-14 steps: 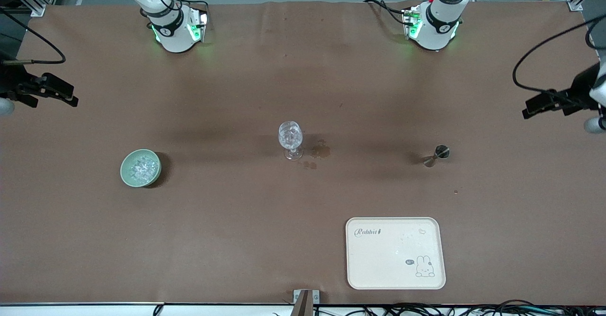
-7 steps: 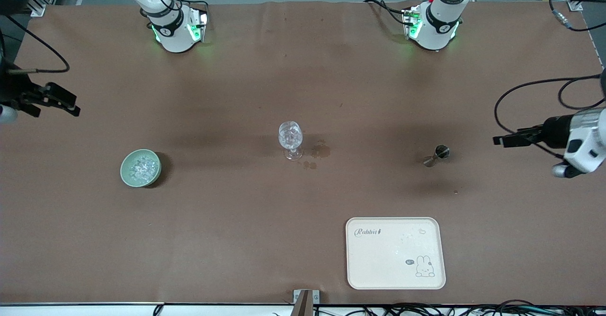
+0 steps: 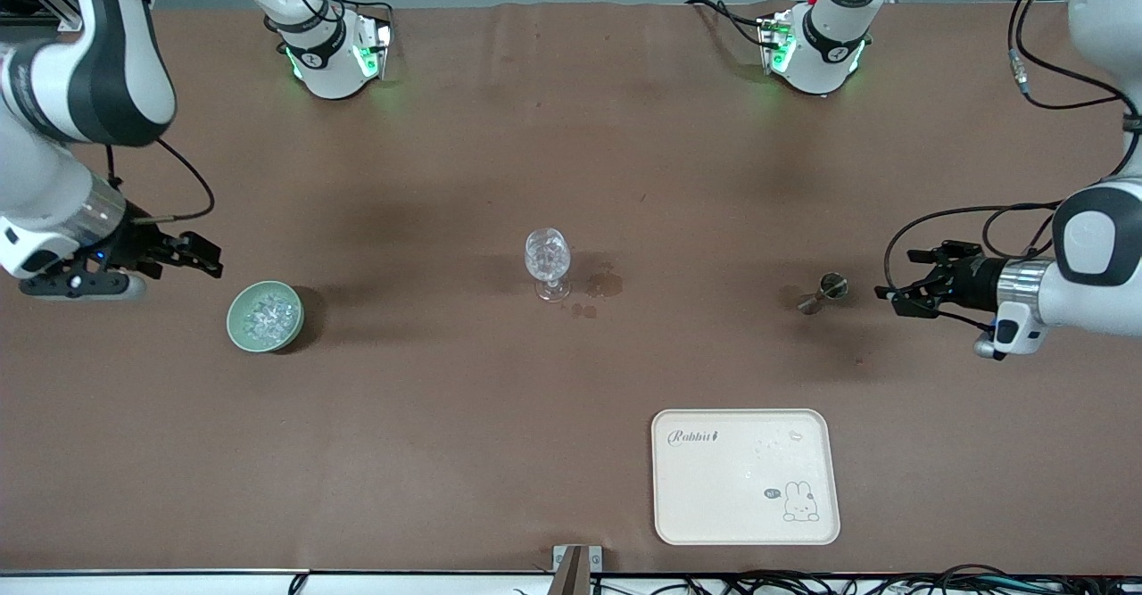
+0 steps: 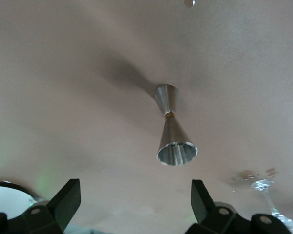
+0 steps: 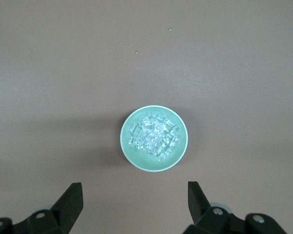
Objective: Pour wine and add ice with both arms
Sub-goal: 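Grasp the jigger with the left gripper while the right gripper grasps ice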
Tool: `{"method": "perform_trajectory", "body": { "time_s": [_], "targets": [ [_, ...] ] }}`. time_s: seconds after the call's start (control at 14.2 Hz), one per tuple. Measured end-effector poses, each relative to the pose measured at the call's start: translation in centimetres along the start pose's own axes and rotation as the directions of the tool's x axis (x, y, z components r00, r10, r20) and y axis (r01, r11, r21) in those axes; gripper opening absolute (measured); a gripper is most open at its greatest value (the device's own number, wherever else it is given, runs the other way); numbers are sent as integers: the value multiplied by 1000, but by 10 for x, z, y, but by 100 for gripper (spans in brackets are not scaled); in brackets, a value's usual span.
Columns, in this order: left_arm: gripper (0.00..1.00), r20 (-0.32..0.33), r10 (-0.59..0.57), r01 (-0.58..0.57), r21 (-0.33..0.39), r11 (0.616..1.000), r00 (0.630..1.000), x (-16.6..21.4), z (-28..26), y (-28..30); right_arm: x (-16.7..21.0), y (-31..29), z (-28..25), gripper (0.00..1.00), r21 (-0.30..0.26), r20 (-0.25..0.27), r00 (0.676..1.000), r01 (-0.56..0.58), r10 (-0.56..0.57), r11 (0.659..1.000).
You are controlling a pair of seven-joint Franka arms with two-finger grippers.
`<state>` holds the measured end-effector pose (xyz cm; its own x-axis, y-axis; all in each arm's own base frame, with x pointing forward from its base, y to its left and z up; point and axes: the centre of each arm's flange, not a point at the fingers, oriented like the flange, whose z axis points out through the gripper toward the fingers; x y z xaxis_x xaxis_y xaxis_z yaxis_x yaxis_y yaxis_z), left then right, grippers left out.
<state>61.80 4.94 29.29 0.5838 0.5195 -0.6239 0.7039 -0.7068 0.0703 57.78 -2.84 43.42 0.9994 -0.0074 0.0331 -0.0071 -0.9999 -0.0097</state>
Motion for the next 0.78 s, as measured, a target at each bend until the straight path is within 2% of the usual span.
{"method": "perform_trajectory", "body": {
  "time_s": [0.35,0.49,0.57,0.78],
  "targets": [
    [100,170,-100,119,-105,987,980,59,58,-15,13,16,82,90,-5,29,999,-26,26,1000],
    [98,205,-139,167,-124,978,969,70,68,-13,14,18,107,90,-6,30,999,-29,30,1000],
    [96,216,-149,180,-128,975,965,72,71,-12,14,20,116,86,-7,34,999,-33,33,999],
    [92,261,-182,225,-147,963,948,79,83,-13,13,26,139,83,-8,33,999,-42,42,999]
  ]
}}
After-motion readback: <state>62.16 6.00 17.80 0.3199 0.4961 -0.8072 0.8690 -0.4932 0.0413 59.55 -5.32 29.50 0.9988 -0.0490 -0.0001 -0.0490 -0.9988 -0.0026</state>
